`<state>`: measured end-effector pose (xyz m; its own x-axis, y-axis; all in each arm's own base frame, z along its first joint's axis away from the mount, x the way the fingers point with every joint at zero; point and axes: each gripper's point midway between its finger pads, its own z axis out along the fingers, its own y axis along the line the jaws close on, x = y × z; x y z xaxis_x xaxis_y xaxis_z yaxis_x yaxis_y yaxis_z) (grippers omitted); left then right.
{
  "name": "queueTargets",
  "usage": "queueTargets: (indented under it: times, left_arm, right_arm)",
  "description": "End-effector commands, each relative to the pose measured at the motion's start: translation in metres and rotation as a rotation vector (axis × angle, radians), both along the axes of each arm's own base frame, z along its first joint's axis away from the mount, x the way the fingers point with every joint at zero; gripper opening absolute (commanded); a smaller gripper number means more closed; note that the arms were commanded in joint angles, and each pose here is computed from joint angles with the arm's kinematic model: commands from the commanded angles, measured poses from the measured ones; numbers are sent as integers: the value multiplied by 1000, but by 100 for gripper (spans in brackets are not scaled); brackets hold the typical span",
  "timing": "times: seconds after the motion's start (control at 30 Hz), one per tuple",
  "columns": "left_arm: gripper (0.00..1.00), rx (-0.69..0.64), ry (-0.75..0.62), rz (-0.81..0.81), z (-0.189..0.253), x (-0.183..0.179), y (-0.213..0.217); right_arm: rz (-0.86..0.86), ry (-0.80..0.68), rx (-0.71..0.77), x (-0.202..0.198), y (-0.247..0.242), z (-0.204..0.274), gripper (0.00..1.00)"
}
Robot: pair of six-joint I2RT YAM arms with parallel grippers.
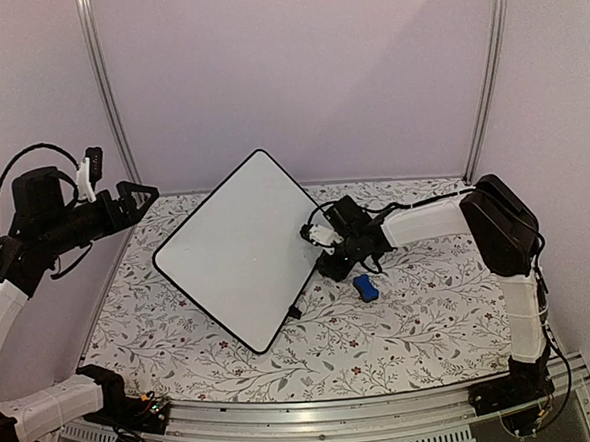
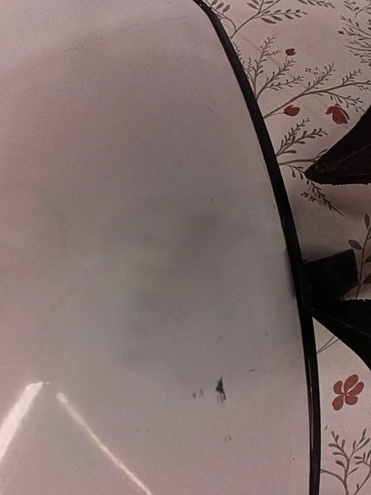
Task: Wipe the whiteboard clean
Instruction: Move the whiteboard to the center of the board.
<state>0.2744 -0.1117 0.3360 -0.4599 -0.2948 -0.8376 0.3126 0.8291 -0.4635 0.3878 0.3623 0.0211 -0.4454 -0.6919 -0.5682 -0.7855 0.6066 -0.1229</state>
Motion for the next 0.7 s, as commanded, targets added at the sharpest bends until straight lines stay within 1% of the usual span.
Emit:
queueTargets:
  times: [0.0,0.03,0.07,0.2,0.23,0.33,0.43,0.67]
  left_arm:
    - [100,17,11,8,-6,-2,2]
    - [100,17,11,9,-7,-3,2]
    - [100,19,15,11,-9,-2,2]
    - [100,24,21,24,-12,-1,5]
    - [100,26,20,30,-12,-1,6]
    - [100,37,14,44,-10,-2,9]
    - [100,48,16,59,-11,-2,12]
    - [100,55,15,102,-12,-2,20]
  right_arm:
    - [30,-19,53,6,16,1,48]
    - [32,-19,65,6,18,2,46]
    - [31,-21,72,7,19,2,40]
    - [9,-16,100,9,22,1,7]
    - [0,-17,103,9,21,1,1]
    - [-61,-18,121,9,16,0,0]
    - [-171,-46,120,18,3,3,0]
    - [-543,-96,70,44,-40,7,0]
